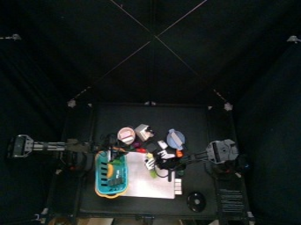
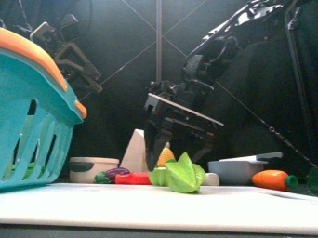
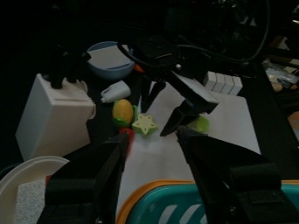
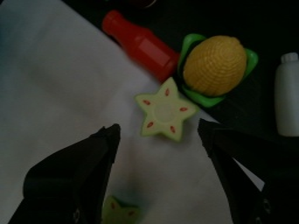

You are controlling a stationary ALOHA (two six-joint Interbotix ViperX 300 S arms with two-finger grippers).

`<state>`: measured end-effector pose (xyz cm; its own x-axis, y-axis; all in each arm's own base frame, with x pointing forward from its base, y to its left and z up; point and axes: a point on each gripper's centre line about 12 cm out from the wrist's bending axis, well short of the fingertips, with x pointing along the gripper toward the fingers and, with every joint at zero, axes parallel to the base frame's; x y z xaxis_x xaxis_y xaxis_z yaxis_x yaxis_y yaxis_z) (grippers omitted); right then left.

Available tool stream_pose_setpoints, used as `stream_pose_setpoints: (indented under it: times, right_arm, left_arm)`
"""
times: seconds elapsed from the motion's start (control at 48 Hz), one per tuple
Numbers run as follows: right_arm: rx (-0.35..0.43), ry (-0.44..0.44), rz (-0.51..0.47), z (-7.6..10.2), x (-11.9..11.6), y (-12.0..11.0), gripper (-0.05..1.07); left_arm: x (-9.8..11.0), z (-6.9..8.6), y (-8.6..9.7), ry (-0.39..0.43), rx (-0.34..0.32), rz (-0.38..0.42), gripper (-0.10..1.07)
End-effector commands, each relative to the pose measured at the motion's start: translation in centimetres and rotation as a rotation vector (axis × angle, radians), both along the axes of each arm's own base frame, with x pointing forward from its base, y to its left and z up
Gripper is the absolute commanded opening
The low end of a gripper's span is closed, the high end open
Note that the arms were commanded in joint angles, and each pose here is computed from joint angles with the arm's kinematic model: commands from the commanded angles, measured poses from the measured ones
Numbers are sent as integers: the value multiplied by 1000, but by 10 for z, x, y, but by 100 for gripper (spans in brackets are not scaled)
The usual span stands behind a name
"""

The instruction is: Grab starfruit bottom

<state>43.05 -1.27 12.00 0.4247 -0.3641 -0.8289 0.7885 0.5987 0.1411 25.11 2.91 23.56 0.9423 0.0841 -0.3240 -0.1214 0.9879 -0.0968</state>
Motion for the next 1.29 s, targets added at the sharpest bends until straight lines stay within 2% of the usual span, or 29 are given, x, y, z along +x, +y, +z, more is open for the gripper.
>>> stream_pose_setpoints:
  times: [0.0, 0.417, 0.75, 0.917, 1.271]
  right_arm:
    - [2, -41, -14, 14, 6, -6, 100]
    - [3, -20, -24, 6, 5, -11, 97]
    - [11, -18, -35, 5, 4, -11, 73]
    - [18, -15, -46, 11, 1, -7, 65]
    - [16, -57, -20, 34, 2, 8, 65]
  left_arm:
    - [2, 5, 0, -15, 4, -1, 85]
    - [1, 4, 1, -12, 1, 2, 85]
    - [1, 4, 1, -12, 1, 2, 85]
    - [1, 3, 1, -11, 0, 3, 85]
    - [1, 4, 0, -15, 0, 0, 85]
